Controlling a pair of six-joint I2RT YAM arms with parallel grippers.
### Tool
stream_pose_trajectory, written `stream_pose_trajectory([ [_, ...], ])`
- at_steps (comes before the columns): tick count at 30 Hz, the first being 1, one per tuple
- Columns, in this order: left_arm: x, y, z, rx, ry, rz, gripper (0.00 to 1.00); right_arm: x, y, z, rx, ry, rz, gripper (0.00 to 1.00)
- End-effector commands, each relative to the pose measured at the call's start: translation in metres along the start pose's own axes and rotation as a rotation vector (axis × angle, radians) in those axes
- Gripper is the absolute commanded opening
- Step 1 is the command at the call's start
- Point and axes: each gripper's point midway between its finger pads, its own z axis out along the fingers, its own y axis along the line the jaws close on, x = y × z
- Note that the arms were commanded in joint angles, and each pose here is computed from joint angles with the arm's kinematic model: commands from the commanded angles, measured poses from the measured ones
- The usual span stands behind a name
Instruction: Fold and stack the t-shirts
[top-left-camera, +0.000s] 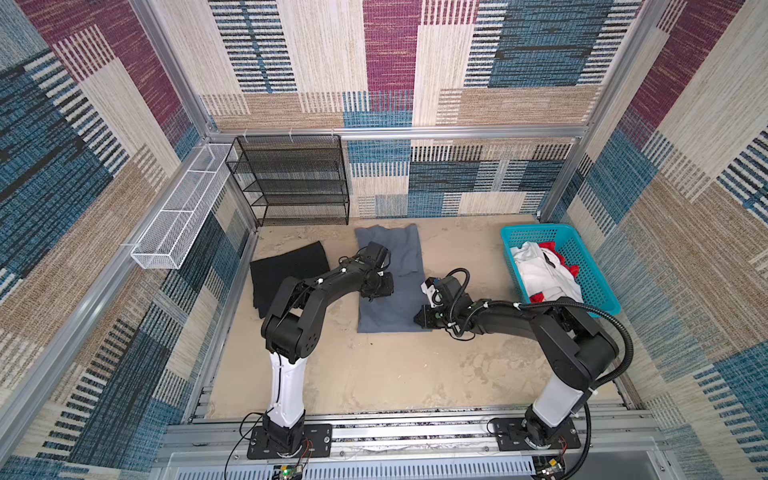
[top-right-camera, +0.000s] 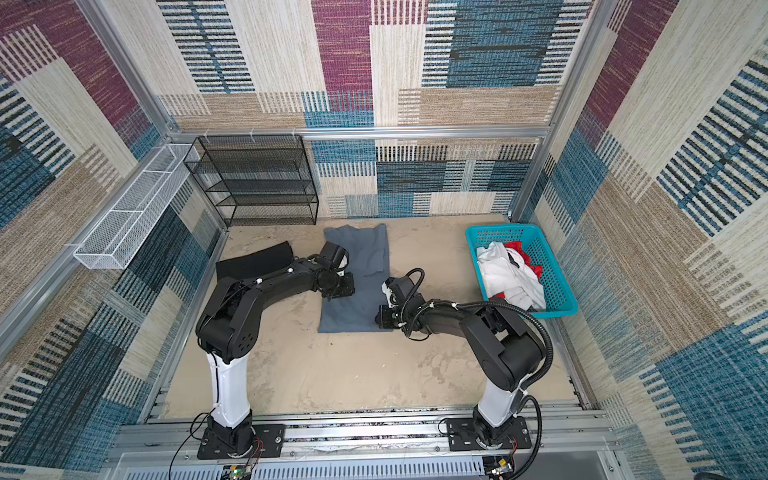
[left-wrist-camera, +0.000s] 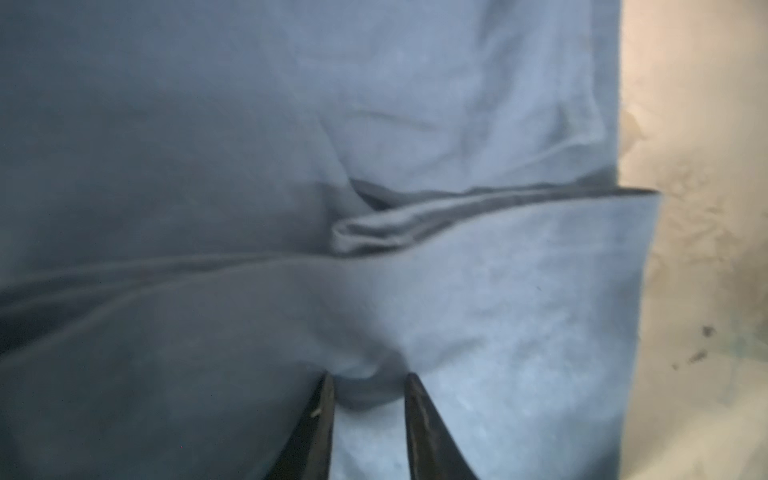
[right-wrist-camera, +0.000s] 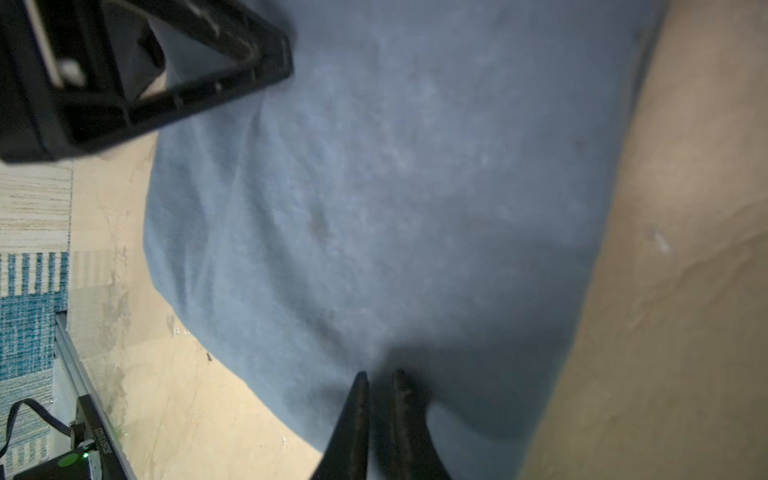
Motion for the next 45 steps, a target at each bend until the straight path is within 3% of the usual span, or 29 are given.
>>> stream_pose_trajectory([
  [1, -0.007, 0.017, 0.001, -0.048, -0.014, -0.018, 0.32, 0.012, -0.011, 0.002, 0.037, 0.031, 0.029, 0.15],
  [6, -0.019, 0.024, -0.009, 0.002, -0.065, -0.008, 0.32, 0.031, -0.022, -0.001, 0.062, 0.066, 0.044, 0.15],
  [9, -0.026, 0.021, -0.022, 0.068, -0.129, 0.016, 0.32, 0.022, -0.016, -0.008, 0.056, 0.037, 0.022, 0.16],
  [19, -0.042, 0.031, -0.04, 0.095, -0.222, -0.003, 0.31, -0.072, 0.02, -0.021, 0.078, -0.11, -0.1, 0.19],
  [30, -0.053, 0.052, -0.018, 0.055, -0.195, -0.06, 0.3, -0.142, -0.017, 0.02, 0.042, -0.19, -0.062, 0.19],
  [37, -0.048, 0.062, -0.004, 0.051, -0.174, -0.089, 0.29, -0.14, -0.048, 0.05, 0.085, -0.146, -0.016, 0.18],
  [45, -0.024, 0.087, -0.005, -0.026, -0.17, -0.157, 0.28, -0.113, -0.095, 0.048, 0.245, -0.099, 0.076, 0.17],
])
